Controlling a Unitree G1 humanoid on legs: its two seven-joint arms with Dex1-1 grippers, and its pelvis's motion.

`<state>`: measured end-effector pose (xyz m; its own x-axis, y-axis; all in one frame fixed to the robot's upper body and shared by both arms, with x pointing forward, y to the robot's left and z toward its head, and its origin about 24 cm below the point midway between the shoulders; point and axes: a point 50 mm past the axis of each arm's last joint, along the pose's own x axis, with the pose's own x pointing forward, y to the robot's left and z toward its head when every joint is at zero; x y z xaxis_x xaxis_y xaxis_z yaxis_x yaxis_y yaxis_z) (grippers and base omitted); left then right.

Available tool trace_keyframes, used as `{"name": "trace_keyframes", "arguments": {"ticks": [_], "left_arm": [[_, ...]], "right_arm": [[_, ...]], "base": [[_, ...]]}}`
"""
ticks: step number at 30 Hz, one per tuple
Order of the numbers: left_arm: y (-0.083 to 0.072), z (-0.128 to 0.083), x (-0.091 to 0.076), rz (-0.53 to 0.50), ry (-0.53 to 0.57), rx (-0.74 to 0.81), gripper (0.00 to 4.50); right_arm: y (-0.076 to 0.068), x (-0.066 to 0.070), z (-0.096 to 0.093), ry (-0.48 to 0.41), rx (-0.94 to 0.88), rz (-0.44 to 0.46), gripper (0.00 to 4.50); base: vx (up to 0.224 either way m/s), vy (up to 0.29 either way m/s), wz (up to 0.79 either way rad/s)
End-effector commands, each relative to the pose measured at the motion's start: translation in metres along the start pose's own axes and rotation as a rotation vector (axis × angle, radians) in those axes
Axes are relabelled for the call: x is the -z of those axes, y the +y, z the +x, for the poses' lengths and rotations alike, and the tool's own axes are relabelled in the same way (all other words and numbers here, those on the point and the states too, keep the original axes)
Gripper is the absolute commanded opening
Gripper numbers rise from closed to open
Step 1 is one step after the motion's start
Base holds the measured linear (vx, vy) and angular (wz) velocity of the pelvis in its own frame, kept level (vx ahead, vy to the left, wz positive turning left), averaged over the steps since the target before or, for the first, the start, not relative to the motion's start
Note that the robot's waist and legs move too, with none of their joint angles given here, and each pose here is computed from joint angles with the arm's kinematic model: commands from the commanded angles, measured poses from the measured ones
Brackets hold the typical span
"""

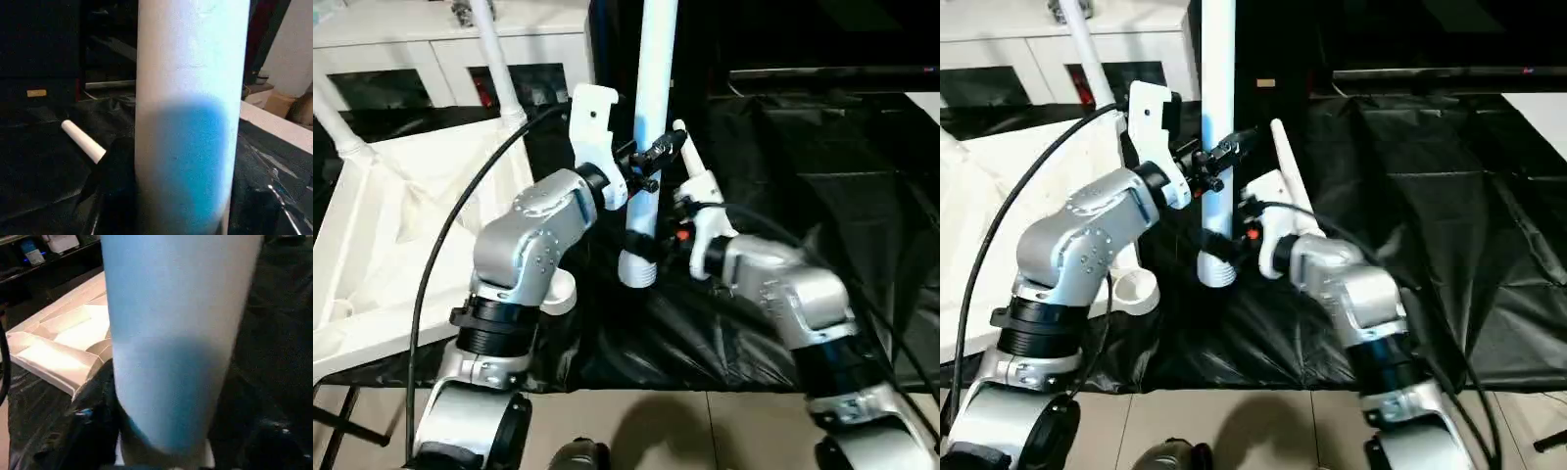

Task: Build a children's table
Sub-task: Pick table leg

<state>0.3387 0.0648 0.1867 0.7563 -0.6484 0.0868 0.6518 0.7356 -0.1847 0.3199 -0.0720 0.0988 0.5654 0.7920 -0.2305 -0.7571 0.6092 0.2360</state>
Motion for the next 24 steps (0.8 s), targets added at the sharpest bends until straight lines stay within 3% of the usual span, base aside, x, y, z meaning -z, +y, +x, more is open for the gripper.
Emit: {"name": "trace_keyframes", "arguments": {"ticks": [1, 8, 9, 14, 15, 18, 24], "left_arm": [[-0.002, 0.0, -0.009, 0.03, -0.033, -0.007, 1.83], [0.004, -0.001, -0.009, 0.035, -0.021, -0.057, 1.83], [0.005, -0.001, -0.009, 0.036, -0.018, -0.063, 2.39], [0.014, -0.002, -0.011, -0.071, -0.035, -0.087, 2.61], [0.016, -0.003, -0.013, -0.067, -0.042, -0.078, 2.86], [0.018, -0.008, -0.016, -0.127, -0.059, 0.035, 2.97], [0.021, -0.022, -0.026, -0.368, -0.084, 0.3, 2.97]], "right_arm": [[-0.002, -0.007, 0.002, -0.008, 0.025, -0.024, 2.48], [-0.003, -0.009, 0.001, -0.028, 0.008, -0.025, 1.97], [-0.003, -0.01, 0.001, -0.034, 0.006, -0.022, 1.95], [0.003, -0.019, -0.006, -0.116, -0.101, -0.009, 1.91], [0.005, -0.022, -0.009, -0.149, -0.144, 0.013, 1.91], [0.012, -0.034, -0.021, -0.234, -0.295, 0.065, 1.9], [0.022, -0.036, -0.046, -0.222, -0.547, 0.079, 1.89]], "base": [[0.0, 0.0, 0.0], [0.0, 0.0, 0.0], [0.0, 0.0, 0.0], [0.0, 0.0, 0.0], [0.0, 0.0, 0.0], [0.0, 0.0, 0.0], [0.0, 0.0, 0.0]]}}
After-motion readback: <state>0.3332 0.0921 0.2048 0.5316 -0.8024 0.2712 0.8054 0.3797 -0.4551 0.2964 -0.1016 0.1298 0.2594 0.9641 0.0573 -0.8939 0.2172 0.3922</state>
